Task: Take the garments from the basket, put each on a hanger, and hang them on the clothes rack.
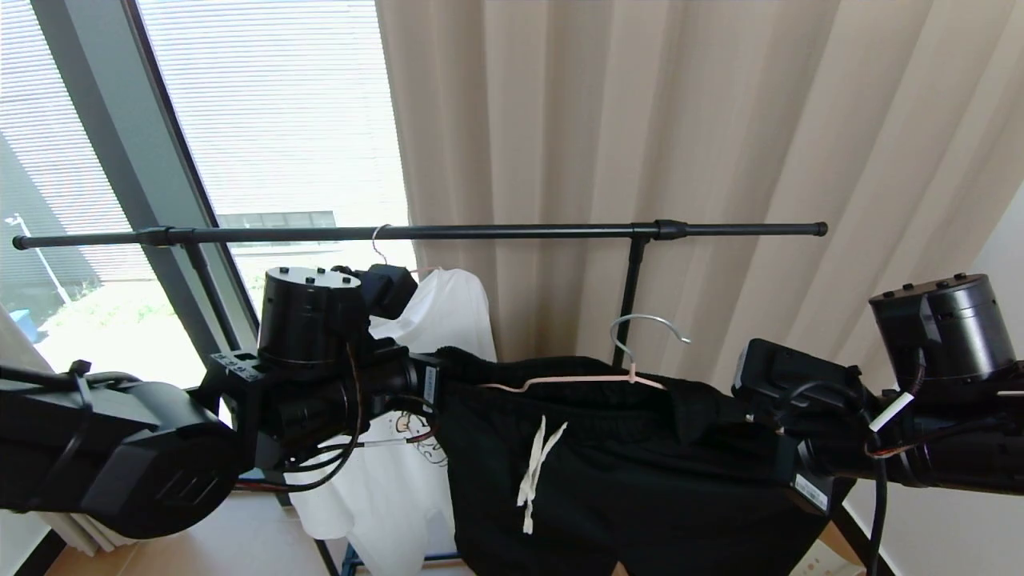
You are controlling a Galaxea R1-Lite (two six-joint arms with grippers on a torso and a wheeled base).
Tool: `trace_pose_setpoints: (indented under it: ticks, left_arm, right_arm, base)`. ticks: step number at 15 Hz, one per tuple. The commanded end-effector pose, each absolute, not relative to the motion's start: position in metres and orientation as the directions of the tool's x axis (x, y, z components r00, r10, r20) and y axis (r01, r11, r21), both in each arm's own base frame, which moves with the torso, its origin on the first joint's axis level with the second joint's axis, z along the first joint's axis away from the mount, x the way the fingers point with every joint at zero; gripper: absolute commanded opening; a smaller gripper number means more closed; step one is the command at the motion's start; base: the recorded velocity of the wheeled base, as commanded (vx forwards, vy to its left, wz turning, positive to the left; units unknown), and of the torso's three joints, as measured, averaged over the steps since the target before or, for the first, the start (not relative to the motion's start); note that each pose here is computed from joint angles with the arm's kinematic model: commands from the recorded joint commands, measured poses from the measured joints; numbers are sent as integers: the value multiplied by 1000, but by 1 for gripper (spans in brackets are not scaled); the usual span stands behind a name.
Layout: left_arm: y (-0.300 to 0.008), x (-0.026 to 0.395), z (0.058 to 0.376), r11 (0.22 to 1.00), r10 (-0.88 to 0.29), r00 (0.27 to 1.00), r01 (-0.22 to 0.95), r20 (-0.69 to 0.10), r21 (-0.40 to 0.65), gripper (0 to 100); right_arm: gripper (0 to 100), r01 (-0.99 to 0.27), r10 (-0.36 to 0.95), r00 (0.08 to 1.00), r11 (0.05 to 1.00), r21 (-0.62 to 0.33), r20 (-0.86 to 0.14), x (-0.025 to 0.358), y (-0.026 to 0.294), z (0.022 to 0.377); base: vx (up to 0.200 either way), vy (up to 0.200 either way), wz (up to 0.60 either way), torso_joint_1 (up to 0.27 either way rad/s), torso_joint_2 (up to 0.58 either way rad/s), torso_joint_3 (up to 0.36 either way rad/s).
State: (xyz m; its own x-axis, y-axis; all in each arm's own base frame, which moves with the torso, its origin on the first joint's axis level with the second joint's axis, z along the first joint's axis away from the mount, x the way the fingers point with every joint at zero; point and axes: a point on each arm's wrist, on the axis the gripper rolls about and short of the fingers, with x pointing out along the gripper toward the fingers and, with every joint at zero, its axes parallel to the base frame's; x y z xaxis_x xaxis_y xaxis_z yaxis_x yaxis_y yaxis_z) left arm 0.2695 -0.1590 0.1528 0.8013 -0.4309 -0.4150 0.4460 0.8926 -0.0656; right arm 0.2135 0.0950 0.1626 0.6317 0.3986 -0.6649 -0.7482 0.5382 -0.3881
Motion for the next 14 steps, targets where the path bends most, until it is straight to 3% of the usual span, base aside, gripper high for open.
trace_pose_setpoints:
  ticks: [1,9,14]
  left_arm:
    - [-158,267,182,889,-445,821,452,-358,-69,0]
    - [-179,220,207,814,-550,729,578,-408,-66,0]
    - [-181,206,211,794,-571,704,605,-423,-66,0]
  right_arm:
    - [0,-748,385,626,542,-383,-678,219,93,158]
    - [0,-738,391,640,551,-388,-661,236,100,146]
    - [0,-693,438,687,635,-341,-581,246,108,146]
  base:
    - [0,0,0,0,0,0]
    - [0,0,0,0,0,0]
    - [0,0,0,0,0,0]
